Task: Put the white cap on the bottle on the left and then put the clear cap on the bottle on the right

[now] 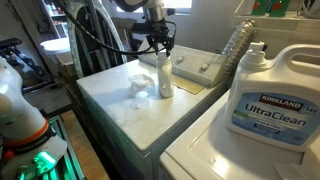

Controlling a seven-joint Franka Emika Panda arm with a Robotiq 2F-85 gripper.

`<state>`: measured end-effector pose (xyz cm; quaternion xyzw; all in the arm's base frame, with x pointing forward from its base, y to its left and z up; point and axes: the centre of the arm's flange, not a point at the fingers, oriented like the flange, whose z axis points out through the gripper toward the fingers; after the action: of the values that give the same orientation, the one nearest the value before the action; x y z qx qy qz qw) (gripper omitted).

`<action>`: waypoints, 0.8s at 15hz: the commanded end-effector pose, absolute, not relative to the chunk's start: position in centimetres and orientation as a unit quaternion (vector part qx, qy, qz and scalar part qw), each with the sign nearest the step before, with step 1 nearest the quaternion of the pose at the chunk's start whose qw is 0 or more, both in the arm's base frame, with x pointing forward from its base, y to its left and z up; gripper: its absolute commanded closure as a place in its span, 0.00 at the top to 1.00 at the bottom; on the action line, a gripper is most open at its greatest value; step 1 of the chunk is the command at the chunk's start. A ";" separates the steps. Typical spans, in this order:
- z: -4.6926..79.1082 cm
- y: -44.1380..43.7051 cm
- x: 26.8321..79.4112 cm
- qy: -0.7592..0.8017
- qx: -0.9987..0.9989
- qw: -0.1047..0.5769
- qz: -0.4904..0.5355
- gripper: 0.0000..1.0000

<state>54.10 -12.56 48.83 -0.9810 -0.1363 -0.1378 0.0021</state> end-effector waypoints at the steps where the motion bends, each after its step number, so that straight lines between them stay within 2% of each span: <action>1: 47.4 -13.1 53.3 -0.136 -0.984 0.004 -0.117 0.88; 2: 47.5 -13.2 53.2 -0.138 -0.983 0.009 -0.119 0.89; 4: 47.5 -13.4 53.0 -0.136 -0.984 0.007 -0.117 0.99; 12: 51.5 -14.7 51.2 -0.123 -0.981 -0.020 -0.146 1.00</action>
<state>53.19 -14.05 49.56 -0.9822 -0.1283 -0.1373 -0.0082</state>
